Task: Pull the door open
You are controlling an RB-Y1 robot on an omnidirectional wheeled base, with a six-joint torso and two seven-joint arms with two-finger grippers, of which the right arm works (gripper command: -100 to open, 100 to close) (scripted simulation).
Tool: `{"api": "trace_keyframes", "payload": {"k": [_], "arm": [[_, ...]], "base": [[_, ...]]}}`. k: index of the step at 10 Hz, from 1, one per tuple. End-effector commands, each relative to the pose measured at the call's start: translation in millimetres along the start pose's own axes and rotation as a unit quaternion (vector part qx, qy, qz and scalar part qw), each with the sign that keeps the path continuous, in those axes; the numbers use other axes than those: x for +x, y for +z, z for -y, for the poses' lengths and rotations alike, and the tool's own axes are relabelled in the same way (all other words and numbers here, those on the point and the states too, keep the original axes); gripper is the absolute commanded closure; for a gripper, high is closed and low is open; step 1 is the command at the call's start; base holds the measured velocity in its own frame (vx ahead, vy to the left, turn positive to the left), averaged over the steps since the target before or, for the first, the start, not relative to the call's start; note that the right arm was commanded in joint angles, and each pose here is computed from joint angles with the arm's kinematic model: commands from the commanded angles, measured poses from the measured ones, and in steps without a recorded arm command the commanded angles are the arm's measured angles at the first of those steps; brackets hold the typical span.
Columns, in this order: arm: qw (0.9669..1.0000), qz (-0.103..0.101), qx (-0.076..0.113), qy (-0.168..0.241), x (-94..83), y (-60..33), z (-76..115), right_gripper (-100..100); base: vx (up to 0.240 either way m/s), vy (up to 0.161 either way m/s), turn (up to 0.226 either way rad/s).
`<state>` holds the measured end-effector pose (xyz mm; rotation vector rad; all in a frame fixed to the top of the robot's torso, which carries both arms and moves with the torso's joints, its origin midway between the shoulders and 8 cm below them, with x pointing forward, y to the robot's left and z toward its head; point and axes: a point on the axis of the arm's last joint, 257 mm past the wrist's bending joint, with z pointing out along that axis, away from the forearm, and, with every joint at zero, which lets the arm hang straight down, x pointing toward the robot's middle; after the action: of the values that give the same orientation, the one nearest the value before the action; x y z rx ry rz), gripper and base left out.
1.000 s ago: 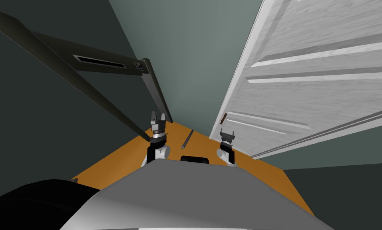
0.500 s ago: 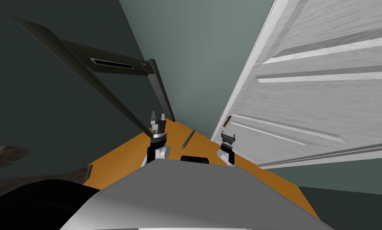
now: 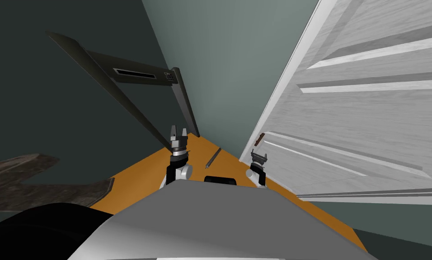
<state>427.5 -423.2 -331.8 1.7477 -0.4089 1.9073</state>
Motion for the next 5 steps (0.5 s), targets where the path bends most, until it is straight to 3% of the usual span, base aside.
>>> {"api": "trace_keyframes", "payload": {"k": [1, 3, 5], "arm": [[0.9999, 0.009, -0.008, 0.008, -10.0, 0.1, -4.9, -100], [0.9995, 0.020, -0.019, 0.017, -20.3, 0.3, -12.1, -100], [0.9992, 0.025, -0.024, 0.021, -25.3, 0.3, -15.8, -100]], "base": [[0.035, -0.063, 0.182], [0.039, -0.070, 0.128], [0.017, -0.052, 0.054]]}}
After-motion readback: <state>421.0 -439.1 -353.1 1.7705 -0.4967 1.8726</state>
